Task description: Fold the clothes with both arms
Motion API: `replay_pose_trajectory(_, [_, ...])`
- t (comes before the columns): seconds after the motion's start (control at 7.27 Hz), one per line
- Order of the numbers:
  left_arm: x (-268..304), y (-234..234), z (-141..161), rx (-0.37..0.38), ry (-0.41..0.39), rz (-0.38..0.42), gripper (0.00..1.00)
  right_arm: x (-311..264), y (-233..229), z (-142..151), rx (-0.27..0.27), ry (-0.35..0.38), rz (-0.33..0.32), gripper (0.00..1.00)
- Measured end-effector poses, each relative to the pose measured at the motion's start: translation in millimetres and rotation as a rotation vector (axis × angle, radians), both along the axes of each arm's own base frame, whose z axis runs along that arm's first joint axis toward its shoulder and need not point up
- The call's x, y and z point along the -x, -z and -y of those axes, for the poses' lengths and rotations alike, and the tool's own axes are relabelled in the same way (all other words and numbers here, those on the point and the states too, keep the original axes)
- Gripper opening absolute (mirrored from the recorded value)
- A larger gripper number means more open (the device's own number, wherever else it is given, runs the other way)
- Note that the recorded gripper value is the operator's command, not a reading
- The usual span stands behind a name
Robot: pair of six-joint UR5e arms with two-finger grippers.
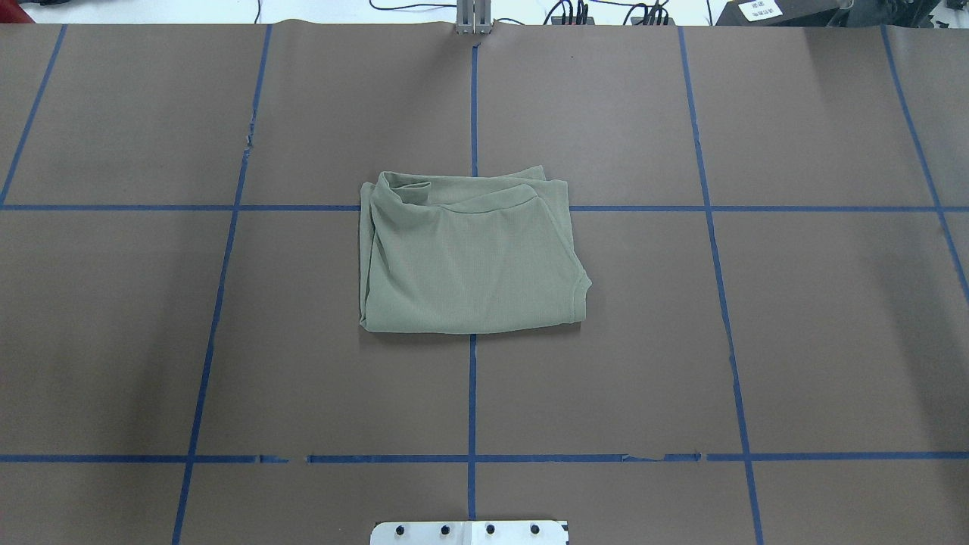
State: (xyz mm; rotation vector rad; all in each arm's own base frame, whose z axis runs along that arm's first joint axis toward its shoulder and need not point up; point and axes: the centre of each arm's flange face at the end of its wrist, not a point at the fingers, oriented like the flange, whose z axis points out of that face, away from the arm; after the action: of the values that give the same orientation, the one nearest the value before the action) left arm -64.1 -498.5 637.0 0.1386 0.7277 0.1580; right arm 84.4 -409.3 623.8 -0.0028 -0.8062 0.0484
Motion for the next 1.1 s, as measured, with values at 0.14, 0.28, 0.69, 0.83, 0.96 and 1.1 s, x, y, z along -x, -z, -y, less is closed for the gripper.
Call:
replay_pose_trajectory(0.14, [0,0,0,0.0,0.0,0.0,1.0,-7,-15,-5,-0.018,0.03,-0.015,1.0])
replay_pose_trajectory(0.28, [0,0,0,-0.001,-0.001,0.0,1.0,-11,-28,-8,-0.021,0.046,-0.02,1.0])
replay_pose_trajectory(0.69, [0,-1,-1,0.0,-0.002,-0.001,1.0,-13,-44,-10,0.006,0.044,-0.017,1.0])
replay_pose_trajectory(0.83, [0,-3,-1,0.002,-0.002,-0.001,1.0,-14,-45,-10,0.009,0.042,-0.017,1.0])
replay_pose_trajectory(0.96, [0,-3,-2,0.004,-0.002,-0.001,1.0,-14,-44,-10,0.013,0.036,-0.016,1.0])
replay_pose_trajectory(1.1, [0,-4,-2,0.006,-0.002,-0.002,1.0,-14,-43,-8,0.016,0.021,-0.016,1.0])
